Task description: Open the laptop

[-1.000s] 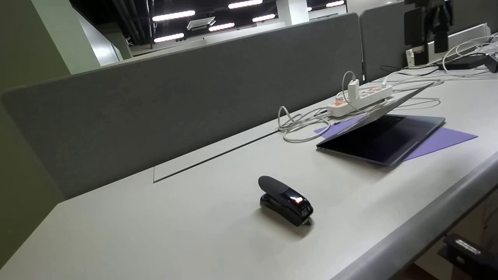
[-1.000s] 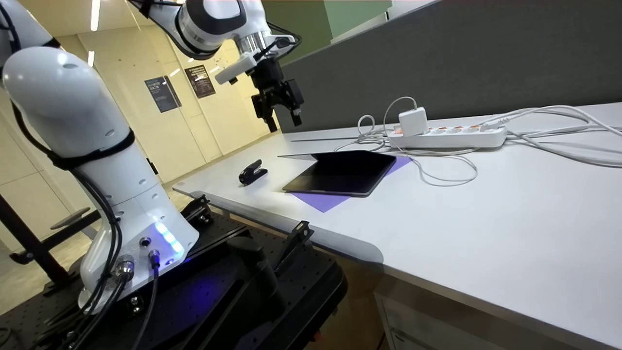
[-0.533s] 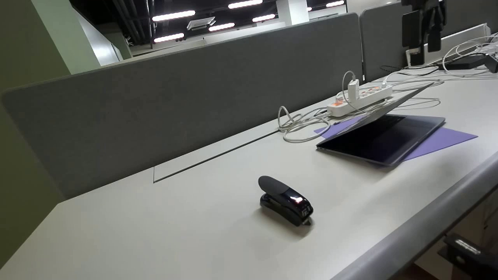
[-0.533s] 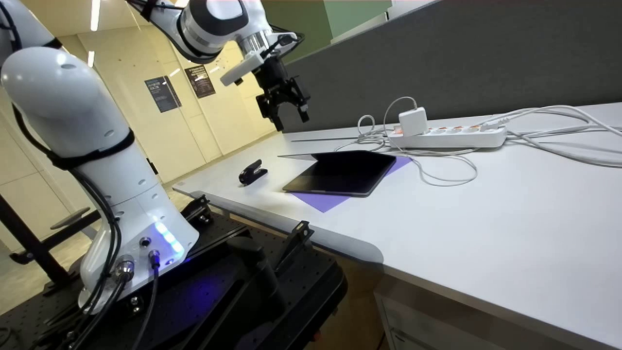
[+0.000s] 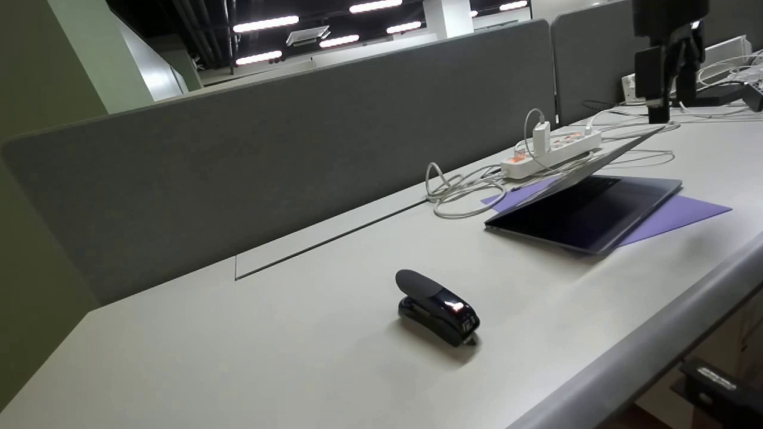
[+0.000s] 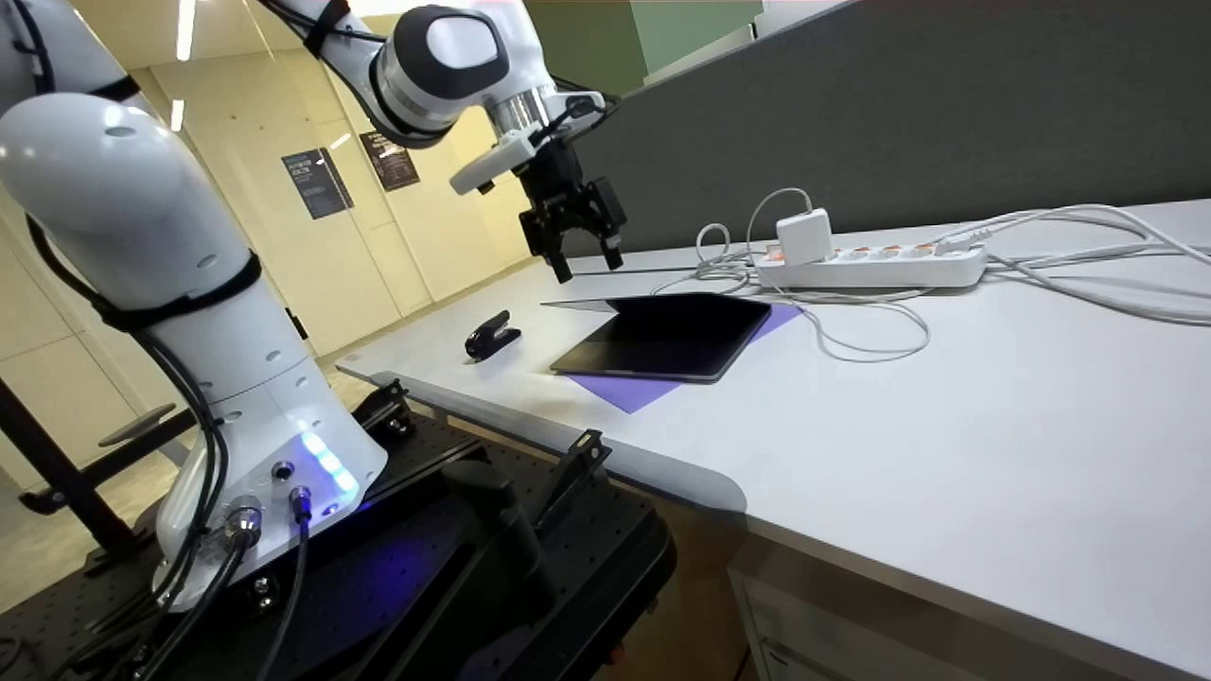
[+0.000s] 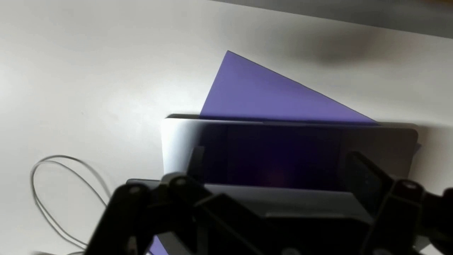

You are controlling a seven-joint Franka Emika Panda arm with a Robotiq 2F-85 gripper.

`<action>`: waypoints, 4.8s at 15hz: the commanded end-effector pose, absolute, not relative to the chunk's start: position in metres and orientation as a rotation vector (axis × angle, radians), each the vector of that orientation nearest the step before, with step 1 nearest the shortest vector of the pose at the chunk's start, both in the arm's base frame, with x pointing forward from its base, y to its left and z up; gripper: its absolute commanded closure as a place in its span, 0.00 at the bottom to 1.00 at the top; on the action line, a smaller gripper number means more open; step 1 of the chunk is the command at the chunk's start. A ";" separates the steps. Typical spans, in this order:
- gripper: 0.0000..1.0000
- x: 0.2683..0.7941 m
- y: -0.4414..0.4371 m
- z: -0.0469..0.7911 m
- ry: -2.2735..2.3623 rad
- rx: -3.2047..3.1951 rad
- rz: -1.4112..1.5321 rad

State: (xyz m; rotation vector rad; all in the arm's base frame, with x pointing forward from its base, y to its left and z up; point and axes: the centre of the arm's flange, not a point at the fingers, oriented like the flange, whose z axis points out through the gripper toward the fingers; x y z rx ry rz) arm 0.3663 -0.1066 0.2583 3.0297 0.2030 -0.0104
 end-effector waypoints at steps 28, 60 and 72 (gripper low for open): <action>0.00 0.371 -0.093 0.191 0.046 3.010 0.441; 0.00 0.404 -0.116 0.240 -0.043 2.964 0.599; 0.00 0.436 -0.090 0.213 0.079 2.987 0.682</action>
